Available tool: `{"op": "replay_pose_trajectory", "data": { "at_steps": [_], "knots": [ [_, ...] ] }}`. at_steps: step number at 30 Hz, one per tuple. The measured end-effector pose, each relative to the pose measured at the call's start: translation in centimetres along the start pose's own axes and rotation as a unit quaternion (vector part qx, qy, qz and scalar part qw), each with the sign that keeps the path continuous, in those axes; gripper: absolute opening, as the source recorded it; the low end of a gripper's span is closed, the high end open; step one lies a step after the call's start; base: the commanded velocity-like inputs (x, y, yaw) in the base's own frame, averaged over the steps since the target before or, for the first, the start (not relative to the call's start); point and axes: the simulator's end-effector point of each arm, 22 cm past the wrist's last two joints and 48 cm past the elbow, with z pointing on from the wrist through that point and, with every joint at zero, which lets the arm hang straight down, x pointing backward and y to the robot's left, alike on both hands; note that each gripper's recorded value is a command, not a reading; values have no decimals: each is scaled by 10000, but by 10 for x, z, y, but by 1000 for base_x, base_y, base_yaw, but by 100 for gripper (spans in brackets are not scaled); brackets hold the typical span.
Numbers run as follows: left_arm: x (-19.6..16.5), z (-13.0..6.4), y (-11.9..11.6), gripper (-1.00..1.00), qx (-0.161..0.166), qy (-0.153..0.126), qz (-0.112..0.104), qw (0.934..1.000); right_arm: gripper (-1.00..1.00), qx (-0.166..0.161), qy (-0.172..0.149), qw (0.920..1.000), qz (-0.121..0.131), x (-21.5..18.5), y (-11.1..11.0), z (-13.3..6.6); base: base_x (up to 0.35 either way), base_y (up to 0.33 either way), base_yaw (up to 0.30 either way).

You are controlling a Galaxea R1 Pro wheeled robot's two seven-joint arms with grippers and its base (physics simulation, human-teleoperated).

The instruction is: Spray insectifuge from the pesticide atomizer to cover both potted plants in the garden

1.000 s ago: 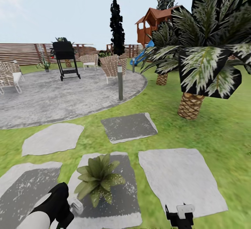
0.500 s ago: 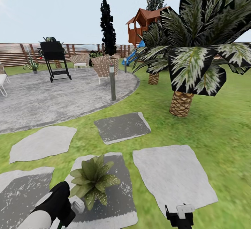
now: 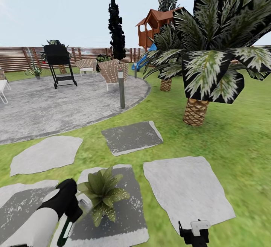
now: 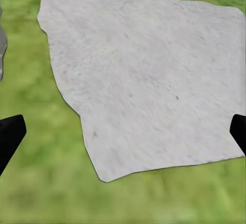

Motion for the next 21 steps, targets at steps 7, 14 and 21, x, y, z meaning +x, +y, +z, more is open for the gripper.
{"op": "replay_pose_trajectory", "data": {
  "at_steps": [7,14,21],
  "knots": [
    [39,-5,17,-100,-68,717,267,9970,100,1,-5,10000,1,0,0,0,0,0,0],
    [43,-2,11,-100,-8,778,289,9965,100,0,-3,10000,5,0,0,0,0,223,-70],
    [46,14,-12,-100,342,810,651,9940,100,2,-1,10000,5,0,0,0,0,214,-285]
  ]
}}
